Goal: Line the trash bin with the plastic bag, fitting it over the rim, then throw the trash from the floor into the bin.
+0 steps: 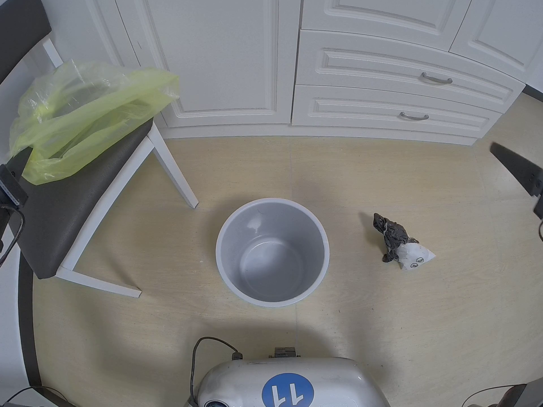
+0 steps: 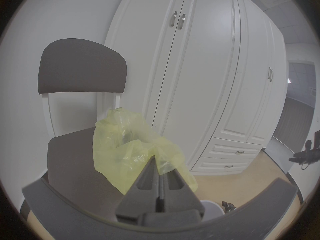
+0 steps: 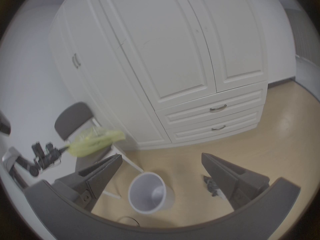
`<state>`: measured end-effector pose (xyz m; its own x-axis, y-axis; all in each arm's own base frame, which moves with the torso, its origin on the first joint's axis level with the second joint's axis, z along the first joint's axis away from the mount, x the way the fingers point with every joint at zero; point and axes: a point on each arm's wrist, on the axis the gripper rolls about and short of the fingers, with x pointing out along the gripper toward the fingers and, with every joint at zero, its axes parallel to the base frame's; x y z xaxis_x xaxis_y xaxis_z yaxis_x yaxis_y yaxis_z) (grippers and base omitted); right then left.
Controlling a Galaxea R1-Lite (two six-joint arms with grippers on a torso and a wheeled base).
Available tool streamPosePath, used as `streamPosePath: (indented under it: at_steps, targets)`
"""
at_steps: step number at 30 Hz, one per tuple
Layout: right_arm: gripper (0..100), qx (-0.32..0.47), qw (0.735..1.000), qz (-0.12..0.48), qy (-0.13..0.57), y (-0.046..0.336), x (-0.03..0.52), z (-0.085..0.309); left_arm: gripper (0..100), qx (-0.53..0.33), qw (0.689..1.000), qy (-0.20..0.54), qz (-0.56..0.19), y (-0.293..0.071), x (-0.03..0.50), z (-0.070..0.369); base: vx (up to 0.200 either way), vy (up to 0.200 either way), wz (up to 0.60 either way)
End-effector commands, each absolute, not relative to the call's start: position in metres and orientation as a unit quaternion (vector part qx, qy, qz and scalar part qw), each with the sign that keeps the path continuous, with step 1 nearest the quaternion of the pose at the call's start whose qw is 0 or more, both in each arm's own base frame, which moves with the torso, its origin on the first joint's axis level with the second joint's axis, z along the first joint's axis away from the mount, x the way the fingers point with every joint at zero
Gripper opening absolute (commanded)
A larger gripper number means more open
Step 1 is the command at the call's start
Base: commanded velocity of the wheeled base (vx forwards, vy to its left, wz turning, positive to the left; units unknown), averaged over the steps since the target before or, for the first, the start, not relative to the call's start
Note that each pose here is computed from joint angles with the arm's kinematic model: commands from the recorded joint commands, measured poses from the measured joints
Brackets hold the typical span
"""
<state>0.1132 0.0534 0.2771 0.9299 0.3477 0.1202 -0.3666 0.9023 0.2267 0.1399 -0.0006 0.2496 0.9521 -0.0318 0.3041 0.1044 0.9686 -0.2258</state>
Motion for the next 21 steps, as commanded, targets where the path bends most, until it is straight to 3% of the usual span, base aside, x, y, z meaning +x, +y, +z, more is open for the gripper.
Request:
streamPosePath:
  at_steps: [1, 8, 21]
  targets:
    - [100, 0.152, 0.968, 0.196, 0.023, 0.103, 0.158, 0.251, 0, -0.131, 0.98, -0.142, -0.058, -0.019, 0.153, 0.253, 0.0, 0.0, 0.0]
    - [100, 0.139, 0.97, 0.191, 0.062, 0.118, 0.178, 0.232, 0, -0.121, 0.976, -0.16, -0.08, -0.03, 0.144, 0.261, 0.0, 0.0, 0.0]
    - [100, 0.137, 0.967, 0.204, 0.072, 0.125, 0.177, 0.228, 0, -0.128, 0.958, -0.197, -0.165, -0.042, 0.106, 0.275, 0.0, 0.0, 0.0]
